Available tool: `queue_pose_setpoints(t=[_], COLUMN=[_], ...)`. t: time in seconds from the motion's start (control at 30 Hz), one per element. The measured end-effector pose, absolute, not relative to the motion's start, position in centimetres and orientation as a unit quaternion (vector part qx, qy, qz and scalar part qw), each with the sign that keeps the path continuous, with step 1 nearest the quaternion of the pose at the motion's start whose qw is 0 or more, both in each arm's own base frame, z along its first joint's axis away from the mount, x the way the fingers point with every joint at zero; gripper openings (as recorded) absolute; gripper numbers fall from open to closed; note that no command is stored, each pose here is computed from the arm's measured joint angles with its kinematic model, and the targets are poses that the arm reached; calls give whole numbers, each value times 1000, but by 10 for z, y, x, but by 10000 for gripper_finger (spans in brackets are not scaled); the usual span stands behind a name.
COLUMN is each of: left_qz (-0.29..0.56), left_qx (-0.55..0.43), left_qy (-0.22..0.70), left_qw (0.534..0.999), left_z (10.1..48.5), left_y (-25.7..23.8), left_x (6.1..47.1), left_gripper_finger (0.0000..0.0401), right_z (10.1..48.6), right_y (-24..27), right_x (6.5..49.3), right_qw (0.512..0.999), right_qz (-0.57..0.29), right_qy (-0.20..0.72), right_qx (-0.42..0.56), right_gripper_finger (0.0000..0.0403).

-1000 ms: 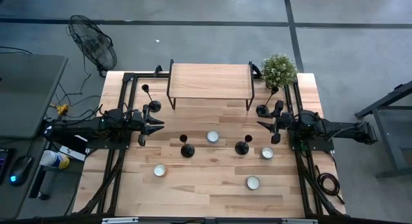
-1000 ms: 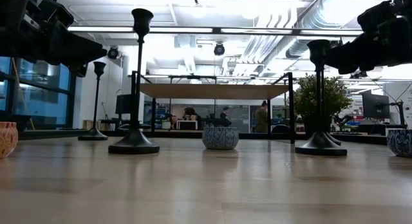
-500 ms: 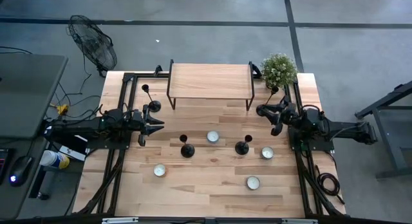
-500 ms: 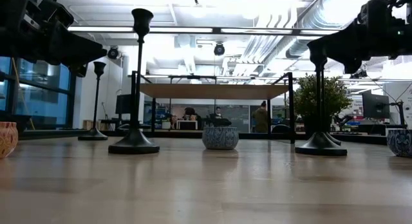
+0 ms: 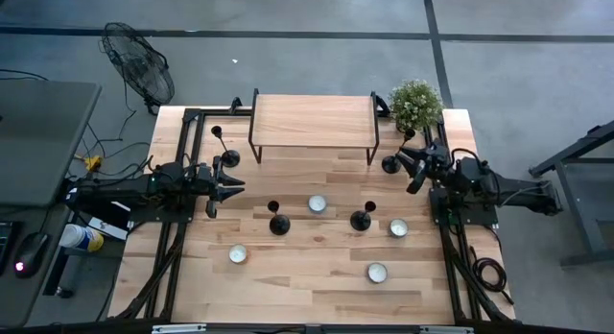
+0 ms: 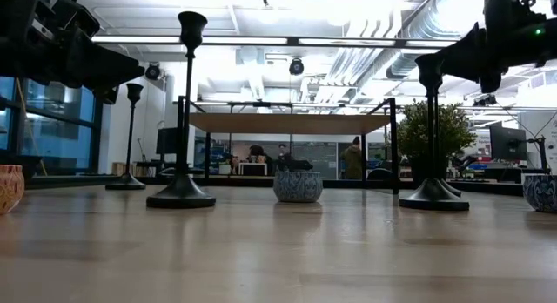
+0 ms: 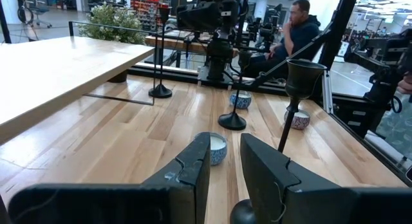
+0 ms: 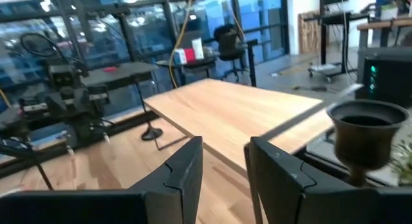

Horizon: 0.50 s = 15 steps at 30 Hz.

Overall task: Pick & Place candle stick holders
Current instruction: Put the black candle holder on the shelf

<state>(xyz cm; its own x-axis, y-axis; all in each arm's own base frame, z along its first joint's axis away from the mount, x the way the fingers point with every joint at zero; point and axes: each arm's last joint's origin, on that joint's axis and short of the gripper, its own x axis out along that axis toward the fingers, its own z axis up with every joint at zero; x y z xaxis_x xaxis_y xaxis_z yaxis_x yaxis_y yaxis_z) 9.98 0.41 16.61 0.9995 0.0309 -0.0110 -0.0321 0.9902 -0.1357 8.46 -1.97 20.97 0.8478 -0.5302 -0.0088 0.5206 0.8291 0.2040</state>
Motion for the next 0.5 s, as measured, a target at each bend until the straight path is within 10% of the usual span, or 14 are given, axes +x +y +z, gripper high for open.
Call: queue_pose_setpoints(t=[0.5], left_qz=[16], left_qx=[-68], left_qy=[5], left_qw=[998], left_z=[166], left_y=[4], left_x=[100], left_gripper_finger=[83], right_z=[194], right_y=[-20], right_x=[80], right_qw=[948], right_qz=[-297], right_qy=[79], right_qx=[88], right_gripper_finger=[122])
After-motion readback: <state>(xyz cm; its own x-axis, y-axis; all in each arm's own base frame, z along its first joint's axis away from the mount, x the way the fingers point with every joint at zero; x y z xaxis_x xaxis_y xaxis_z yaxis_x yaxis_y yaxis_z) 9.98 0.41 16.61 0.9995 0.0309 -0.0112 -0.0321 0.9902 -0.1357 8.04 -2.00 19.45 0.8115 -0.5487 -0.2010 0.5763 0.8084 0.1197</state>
